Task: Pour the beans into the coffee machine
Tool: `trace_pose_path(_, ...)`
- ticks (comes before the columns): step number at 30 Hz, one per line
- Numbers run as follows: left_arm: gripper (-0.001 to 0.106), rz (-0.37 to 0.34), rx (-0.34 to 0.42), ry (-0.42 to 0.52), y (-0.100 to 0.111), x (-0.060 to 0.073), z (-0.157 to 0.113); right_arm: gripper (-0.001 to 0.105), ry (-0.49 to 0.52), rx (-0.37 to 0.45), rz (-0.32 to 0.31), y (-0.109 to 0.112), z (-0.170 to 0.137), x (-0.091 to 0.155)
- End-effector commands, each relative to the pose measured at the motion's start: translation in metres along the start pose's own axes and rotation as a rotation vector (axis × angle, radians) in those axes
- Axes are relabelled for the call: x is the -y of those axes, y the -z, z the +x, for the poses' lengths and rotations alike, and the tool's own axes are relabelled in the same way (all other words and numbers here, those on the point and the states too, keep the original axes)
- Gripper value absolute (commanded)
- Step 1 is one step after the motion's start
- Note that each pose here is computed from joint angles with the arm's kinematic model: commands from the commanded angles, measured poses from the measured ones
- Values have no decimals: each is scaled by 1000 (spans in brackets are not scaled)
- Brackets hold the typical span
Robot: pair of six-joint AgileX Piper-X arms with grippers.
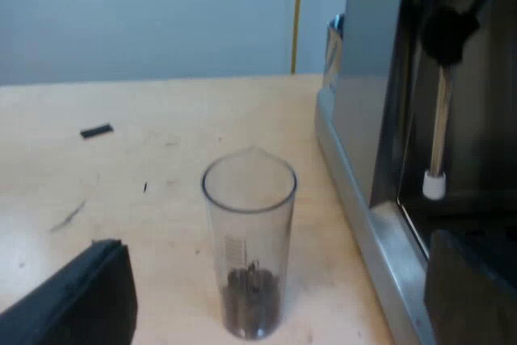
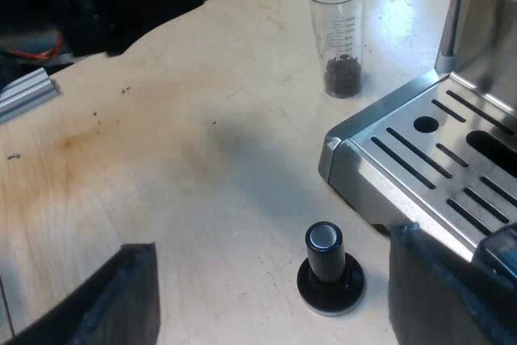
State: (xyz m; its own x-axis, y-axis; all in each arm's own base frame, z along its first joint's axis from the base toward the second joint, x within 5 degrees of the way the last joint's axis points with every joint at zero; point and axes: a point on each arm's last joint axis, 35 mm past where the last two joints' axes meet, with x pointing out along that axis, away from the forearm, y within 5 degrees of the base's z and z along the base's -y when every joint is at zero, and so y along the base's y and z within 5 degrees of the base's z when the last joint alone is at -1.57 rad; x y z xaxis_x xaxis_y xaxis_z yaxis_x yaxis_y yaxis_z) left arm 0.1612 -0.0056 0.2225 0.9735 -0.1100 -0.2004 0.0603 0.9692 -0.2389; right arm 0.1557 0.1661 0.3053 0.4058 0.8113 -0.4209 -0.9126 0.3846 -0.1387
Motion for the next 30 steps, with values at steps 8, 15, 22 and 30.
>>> trace_pose_path(8,86,2,21,-5,9,-6,36,62,-11,23,-17,-5,-1,0)
trace_pose_path(15,86,25,-18,-14,22,-10,50,62,-11,23,-17,-5,-1,0)
trace_pose_path(22,86,28,-43,-17,41,-16,69,62,-11,23,-17,-5,-1,0)
trace_pose_path(30,86,25,-36,5,60,-22,86,62,-11,23,-17,-5,-1,0)
